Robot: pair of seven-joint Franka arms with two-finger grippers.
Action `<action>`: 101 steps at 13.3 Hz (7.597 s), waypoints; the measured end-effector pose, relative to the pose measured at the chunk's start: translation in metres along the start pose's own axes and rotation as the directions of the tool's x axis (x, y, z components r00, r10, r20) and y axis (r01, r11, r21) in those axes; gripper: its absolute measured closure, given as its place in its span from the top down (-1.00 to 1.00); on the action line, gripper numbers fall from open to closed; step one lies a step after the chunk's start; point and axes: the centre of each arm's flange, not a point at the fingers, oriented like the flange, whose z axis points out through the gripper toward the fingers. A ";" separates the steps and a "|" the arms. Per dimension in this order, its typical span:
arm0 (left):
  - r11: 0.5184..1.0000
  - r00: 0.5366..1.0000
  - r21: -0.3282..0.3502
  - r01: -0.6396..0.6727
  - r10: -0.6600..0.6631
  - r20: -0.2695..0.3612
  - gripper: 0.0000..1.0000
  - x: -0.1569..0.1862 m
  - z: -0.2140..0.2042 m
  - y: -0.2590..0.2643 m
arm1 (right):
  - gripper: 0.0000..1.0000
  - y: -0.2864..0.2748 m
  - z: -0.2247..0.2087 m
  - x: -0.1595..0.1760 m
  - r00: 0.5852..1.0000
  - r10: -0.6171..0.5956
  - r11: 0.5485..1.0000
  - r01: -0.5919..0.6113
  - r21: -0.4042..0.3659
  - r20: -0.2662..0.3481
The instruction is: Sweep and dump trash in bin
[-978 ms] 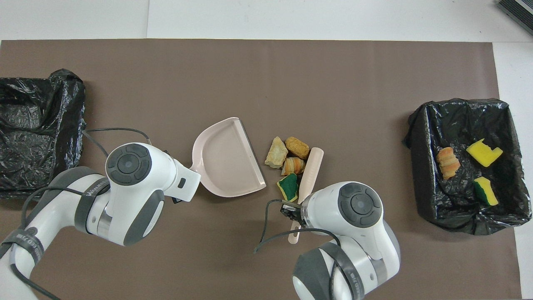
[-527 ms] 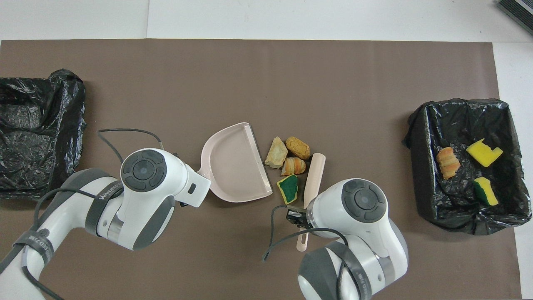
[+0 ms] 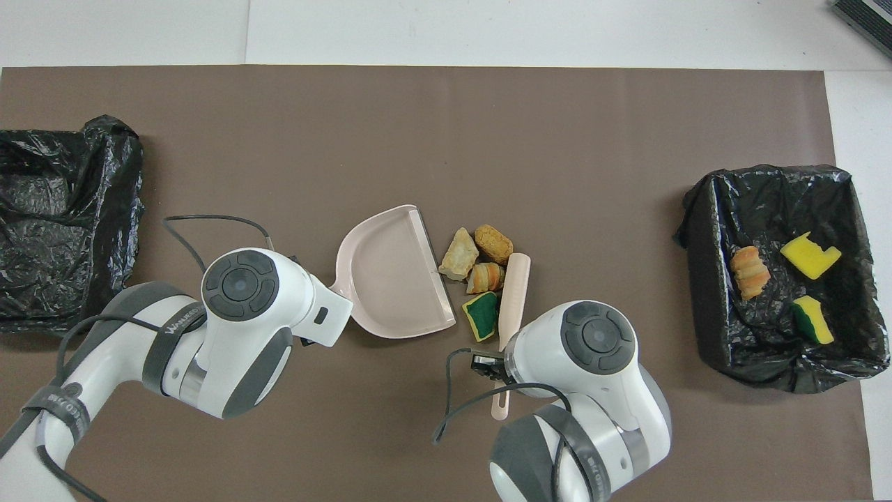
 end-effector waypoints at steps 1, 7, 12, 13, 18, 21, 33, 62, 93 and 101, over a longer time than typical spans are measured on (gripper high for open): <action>1.000 1.000 0.000 0.001 -0.001 0.000 -0.37 0.000 0.000 0.000 | -0.48 -0.012 0.002 -0.002 1.000 -0.020 1.000 0.020 0.002 0.004; 1.000 1.000 0.002 0.003 -0.003 0.003 -0.37 -0.001 0.000 -0.001 | -0.48 -0.075 -0.005 -0.015 0.970 -0.241 0.970 0.240 0.047 0.021; 1.000 1.000 0.001 0.008 -0.008 0.003 -0.37 -0.001 0.000 0.000 | -0.48 -0.039 -0.056 0.016 0.958 -0.277 0.960 0.280 -0.030 0.068; 1.000 1.000 0.001 0.009 -0.009 0.003 -0.37 -0.001 0.000 0.000 | -0.48 -0.025 -0.062 0.025 0.959 -0.279 0.956 0.282 -0.079 0.048; 1.000 1.000 0.001 0.025 -0.025 0.003 -0.37 -0.001 0.000 0.000 | -0.48 0.030 -0.056 0.102 0.958 -0.276 0.956 0.265 -0.128 -0.080; 0.999 0.999 0.002 0.036 -0.036 0.003 -0.37 -0.001 0.000 0.000 | -0.48 0.016 -0.018 0.108 0.941 -0.335 0.932 0.322 -0.164 -0.056; 0.997 0.997 0.002 0.080 -0.080 0.002 -0.37 -0.001 0.000 -0.001 | -0.48 -0.078 -0.015 0.025 0.909 -0.414 0.901 0.402 0.164 0.048; 0.998 0.994 0.028 0.052 -0.050 -0.093 -0.37 -0.340 -0.146 -0.236 | -0.48 -0.140 0.068 -0.194 0.971 -0.226 0.969 0.216 -0.118 -0.080; 0.949 0.619 0.038 -0.313 0.174 0.766 -0.37 -0.418 -0.168 -0.273 | 1.00 0.150 -0.282 0.110 0.929 -0.361 0.926 0.346 -0.149 -0.086; 0.967 0.887 0.218 -0.135 0.019 0.461 -0.37 -0.391 -0.241 -0.244 | 1.00 0.252 -0.301 0.145 0.949 -0.281 0.954 0.259 -0.150 -0.145</action>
